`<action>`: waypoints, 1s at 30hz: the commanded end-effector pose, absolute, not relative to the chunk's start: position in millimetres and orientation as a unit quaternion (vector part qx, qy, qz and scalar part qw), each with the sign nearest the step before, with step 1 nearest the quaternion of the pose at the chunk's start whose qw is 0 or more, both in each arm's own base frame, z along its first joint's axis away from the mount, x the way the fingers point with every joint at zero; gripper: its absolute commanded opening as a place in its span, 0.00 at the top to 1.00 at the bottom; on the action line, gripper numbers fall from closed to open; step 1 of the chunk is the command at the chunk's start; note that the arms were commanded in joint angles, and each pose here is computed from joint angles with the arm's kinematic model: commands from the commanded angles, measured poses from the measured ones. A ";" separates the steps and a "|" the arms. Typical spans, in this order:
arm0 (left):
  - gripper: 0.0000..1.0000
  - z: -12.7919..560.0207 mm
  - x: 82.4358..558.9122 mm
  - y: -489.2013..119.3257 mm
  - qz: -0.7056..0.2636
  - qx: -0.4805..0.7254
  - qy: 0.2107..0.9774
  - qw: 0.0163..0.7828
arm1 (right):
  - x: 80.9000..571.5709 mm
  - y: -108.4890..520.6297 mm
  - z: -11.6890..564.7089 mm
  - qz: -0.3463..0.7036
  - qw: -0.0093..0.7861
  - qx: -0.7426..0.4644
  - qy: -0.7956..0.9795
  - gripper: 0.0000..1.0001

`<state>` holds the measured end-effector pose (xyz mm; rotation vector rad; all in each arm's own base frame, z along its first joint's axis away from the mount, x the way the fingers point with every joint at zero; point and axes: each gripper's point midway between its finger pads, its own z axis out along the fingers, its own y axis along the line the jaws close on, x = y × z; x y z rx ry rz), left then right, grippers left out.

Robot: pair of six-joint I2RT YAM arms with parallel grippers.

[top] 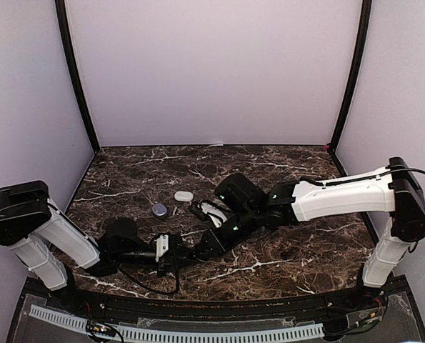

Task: Insert the wireless bluetooth earbuds into the charging case
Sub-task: Insert the left earbud into the left side groove of the charging case.

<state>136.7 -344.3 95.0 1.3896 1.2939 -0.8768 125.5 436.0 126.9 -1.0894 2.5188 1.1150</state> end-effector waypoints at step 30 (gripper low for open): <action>0.92 125.0 130.8 -342.1 -0.450 0.546 0.503 0.496 | 131.2 434.8 162.5 0.395 0.143 -0.364 0.831 0.62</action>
